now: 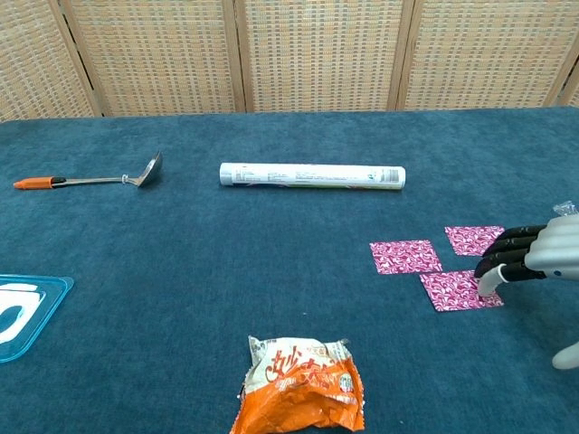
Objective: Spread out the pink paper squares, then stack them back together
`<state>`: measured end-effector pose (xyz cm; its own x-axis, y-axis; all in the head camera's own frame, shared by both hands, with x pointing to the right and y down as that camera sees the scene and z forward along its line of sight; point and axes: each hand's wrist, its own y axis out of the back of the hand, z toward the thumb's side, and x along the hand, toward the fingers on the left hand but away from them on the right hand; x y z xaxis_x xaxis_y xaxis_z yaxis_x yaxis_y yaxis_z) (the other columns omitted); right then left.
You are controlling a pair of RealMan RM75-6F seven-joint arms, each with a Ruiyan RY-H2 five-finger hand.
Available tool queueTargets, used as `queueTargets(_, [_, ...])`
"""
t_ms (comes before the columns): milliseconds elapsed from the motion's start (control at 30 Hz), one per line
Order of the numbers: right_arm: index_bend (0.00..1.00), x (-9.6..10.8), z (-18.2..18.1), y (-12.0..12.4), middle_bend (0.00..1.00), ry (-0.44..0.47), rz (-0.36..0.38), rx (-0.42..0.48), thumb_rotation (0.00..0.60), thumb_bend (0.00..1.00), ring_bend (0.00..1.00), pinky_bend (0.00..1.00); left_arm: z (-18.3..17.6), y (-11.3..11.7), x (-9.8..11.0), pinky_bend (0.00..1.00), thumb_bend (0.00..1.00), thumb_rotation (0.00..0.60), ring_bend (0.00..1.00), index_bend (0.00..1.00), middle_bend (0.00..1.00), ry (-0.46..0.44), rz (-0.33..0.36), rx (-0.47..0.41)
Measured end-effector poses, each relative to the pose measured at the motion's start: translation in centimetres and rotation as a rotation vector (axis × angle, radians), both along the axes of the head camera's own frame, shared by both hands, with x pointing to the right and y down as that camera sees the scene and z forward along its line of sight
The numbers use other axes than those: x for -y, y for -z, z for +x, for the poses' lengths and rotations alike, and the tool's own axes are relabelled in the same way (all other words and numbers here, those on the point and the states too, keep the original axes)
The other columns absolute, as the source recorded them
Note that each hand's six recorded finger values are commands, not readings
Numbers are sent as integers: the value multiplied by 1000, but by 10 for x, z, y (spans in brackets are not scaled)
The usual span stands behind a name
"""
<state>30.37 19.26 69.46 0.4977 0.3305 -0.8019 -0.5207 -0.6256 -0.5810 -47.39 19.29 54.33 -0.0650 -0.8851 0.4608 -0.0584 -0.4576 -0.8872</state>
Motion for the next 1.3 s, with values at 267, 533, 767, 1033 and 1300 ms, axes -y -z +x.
queueTargets(267, [177,-3,3,7,137,-4,9,8,181,0,0,0,1,0,1,0,121,596,0,149,0,-3,3,-3])
queueTargets(533, [191,18,-3,32,137,-85,93,93,206,0,0,0,1,1,1,0,121,596,0,148,0,-1,8,-8])
queueTargets(767, [291,48,13,56,143,-286,207,131,336,140,0,0,-2,2,-1,0,122,596,0,148,0,2,8,-8])
queueTargets(1033, [344,68,19,50,148,-422,197,122,347,260,0,0,-1,2,1,0,122,596,0,148,0,-5,12,-10])
queueTargets(1300, [393,78,14,28,160,-466,131,86,349,260,0,0,-3,4,4,0,121,595,0,148,0,-5,16,-4])
